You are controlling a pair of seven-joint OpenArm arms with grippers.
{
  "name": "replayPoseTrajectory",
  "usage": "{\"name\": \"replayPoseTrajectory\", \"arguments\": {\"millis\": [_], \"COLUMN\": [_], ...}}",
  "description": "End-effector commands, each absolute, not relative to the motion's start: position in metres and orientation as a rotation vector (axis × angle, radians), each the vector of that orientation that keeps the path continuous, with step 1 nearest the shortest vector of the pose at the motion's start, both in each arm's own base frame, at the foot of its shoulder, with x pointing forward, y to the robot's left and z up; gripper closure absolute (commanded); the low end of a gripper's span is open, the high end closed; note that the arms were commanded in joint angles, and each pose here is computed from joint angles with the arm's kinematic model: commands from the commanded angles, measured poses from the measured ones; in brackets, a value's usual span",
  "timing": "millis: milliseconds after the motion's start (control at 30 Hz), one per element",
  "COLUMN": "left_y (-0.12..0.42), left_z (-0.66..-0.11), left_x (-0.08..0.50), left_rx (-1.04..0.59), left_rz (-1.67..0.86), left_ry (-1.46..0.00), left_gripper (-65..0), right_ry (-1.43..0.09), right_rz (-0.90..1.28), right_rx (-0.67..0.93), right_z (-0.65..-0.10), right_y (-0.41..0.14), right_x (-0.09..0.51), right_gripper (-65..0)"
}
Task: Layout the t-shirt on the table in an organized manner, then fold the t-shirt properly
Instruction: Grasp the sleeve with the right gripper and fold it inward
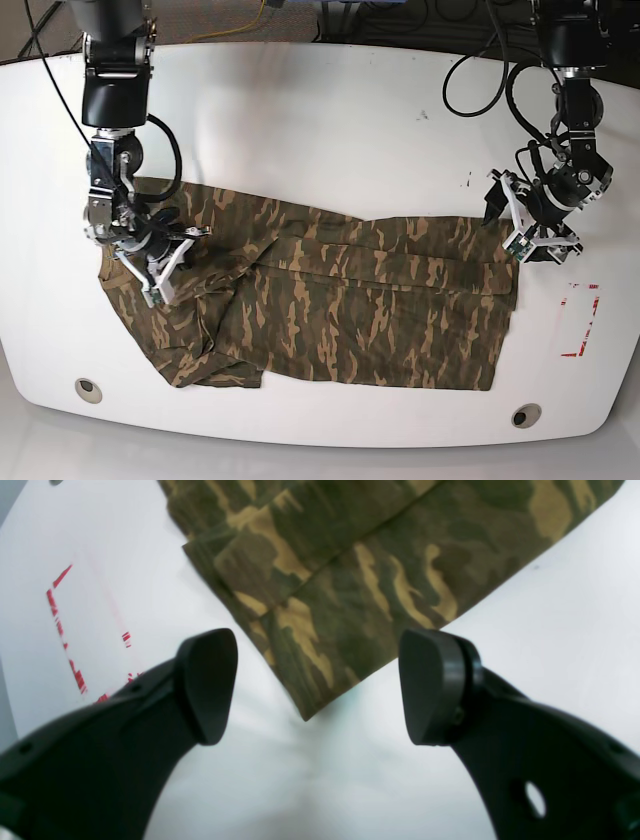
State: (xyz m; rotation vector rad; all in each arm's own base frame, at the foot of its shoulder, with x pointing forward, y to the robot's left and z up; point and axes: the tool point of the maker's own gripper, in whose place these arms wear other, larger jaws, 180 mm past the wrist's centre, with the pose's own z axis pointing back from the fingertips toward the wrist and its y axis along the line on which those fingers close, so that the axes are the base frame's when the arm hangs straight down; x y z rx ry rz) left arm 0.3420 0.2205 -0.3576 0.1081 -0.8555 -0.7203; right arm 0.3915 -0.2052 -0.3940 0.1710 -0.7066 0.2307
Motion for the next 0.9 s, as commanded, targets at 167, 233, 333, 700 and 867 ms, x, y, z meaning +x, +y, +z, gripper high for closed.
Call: {"name": "replayPoseTrajectory", "arguments": {"millis": [167, 233, 333, 700, 867], "left_y": [0.222, 0.222, 0.222, 0.223, 0.224], "left_z": [-0.342, -0.343, -0.344, -0.346, -0.346], "left_x": [0.350, 0.350, 0.348, 0.345, 0.346], "left_rx": [0.119, 0.118, 0.117, 0.117, 0.119], "left_rz": [-0.719, -0.719, -0.719, -0.719, -0.720], "left_ry": [-0.906, -0.904, -0.900, -0.893, -0.894], "left_gripper": [-47.4, -47.4, -47.4, -47.4, -47.4], "right_ry": [-0.770, -0.771, -0.787, -0.875, -0.923], "right_rz": [0.282, 0.282, 0.278, 0.240, 0.248], "right_rx": [0.169, 0.176, 0.200, 0.322, 0.341], "right_z": [-0.376, -0.375, -0.375, -0.355, -0.336], "right_y": [-0.181, -0.176, -0.165, -0.112, -0.096], "right_x": [0.421, 0.426, 0.435, 0.491, 0.514], "right_gripper": [-1.1, -1.1, -1.1, -1.1, -1.1]}}
